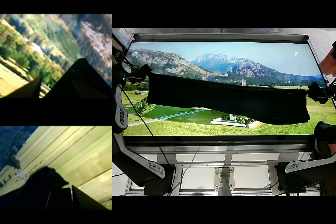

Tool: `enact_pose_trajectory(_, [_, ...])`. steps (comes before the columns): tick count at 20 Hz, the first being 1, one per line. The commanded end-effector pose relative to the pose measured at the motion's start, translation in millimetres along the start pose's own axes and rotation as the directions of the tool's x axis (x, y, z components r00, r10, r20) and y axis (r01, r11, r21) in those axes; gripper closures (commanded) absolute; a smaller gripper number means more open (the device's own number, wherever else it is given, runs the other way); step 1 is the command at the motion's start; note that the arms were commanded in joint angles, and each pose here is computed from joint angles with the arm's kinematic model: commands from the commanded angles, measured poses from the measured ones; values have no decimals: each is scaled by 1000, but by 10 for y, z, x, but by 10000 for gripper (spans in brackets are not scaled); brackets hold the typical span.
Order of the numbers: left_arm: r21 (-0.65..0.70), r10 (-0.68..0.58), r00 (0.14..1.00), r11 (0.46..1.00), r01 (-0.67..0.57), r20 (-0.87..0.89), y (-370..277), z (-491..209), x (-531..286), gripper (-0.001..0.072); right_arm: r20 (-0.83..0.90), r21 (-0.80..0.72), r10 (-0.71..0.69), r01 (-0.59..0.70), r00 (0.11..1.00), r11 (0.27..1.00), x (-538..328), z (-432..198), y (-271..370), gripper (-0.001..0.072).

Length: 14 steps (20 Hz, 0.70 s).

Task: Fold the clothes and pants, and hang the long-sleeved shirts on hangers.

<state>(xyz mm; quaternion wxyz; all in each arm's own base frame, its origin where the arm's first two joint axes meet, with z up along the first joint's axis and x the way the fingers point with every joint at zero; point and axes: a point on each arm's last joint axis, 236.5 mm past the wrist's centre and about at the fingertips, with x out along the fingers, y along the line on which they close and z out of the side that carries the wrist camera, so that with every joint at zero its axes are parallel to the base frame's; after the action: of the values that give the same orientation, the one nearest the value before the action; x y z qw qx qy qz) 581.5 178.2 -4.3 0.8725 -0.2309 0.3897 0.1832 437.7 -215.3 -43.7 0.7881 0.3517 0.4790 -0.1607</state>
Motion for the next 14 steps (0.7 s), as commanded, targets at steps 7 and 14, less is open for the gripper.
enact_pose_trajectory(7, [124, 30, 990, 992, -13, -137, 106, -296, -71, 149, 7, -39, 64, -63, 998, 997, -347, 268, 402, 192])
enact_pose_trajectory(14, [151, -22, 892, 983, 101, -451, 525, -895, -329, 140, -335, -125, 62, -110, 940, 986, -863, -405, 642, 195])
